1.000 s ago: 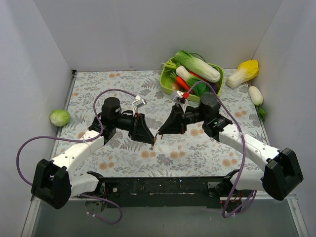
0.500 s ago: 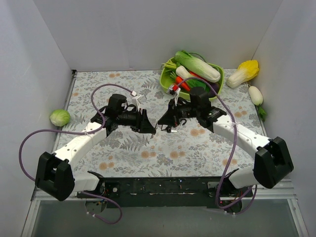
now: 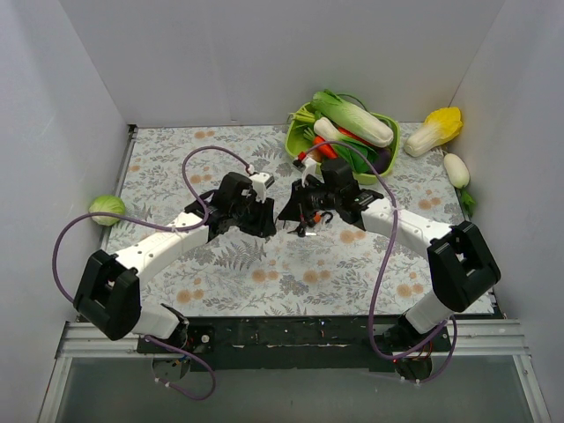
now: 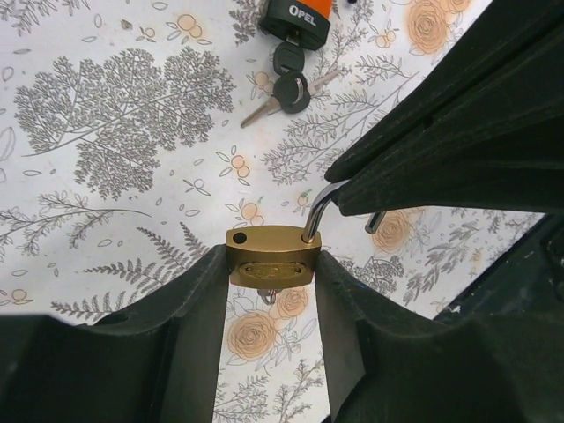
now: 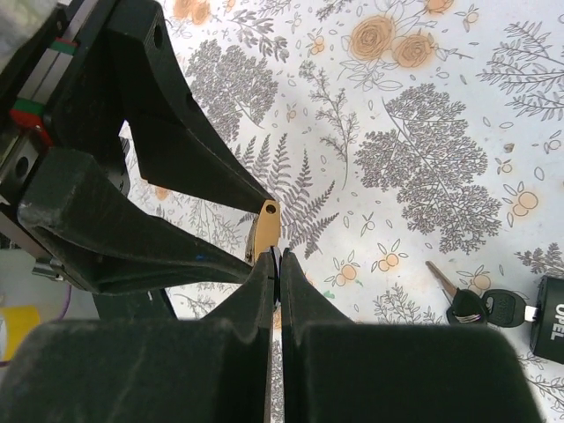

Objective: Unlock with the key

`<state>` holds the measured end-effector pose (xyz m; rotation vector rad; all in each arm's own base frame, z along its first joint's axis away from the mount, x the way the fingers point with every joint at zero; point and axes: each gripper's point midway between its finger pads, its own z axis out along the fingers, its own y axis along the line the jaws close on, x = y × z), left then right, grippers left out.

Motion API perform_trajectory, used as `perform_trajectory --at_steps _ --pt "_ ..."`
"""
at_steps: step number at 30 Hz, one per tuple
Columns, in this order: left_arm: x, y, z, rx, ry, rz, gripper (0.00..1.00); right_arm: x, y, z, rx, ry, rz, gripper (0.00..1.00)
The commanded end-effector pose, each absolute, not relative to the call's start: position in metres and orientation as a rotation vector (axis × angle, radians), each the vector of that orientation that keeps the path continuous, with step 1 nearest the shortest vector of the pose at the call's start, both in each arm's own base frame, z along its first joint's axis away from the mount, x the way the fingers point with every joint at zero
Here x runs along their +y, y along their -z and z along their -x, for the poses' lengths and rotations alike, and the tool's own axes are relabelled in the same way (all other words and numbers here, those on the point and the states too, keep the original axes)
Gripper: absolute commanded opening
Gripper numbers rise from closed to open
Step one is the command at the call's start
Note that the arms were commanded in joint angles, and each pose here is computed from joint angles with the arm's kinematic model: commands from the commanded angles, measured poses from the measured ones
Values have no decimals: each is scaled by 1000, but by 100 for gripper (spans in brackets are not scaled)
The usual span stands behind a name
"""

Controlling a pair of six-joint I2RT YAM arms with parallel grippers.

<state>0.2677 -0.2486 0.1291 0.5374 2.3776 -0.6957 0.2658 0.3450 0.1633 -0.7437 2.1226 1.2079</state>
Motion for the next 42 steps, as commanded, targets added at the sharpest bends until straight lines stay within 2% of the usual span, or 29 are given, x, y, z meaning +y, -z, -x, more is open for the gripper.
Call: perform_trajectory --at_steps 1,2,5,6,9,12,17,20,31,37,42 --pt "-243 -147 -306 2274 559 -477 0 356 -179 -262 2075 -1251 722 1" --pt "-245 -145 -304 2275 569 -506 0 355 -180 -264 2072 -1239 715 3" --pt "-254 -133 -298 2308 620 -587 0 349 -176 -266 2080 -1217 701 18" --pt "-254 -129 -297 2326 621 -599 0 347 -174 -268 2086 -1210 688 30" --pt "-256 -118 -297 2367 611 -632 0 326 -172 -278 2090 -1162 624 49" --pt "-257 -109 -296 2398 610 -669 0 297 -173 -288 2078 -1117 535 55" --pt "-256 -87 -296 2490 570 -722 0 249 -171 -303 2069 -1030 413 57" --pt "-251 -69 -310 2561 461 -705 0 231 -177 -307 2050 -975 381 57" --pt "-245 -47 -348 2652 171 -695 1 207 -183 -304 2023 -893 363 59" --pt "-243 -25 -347 2711 18 -734 14 204 -174 -302 2039 -910 361 59" --pt "-248 -23 -345 2721 31 -716 35 200 -170 -301 2048 -915 351 59"
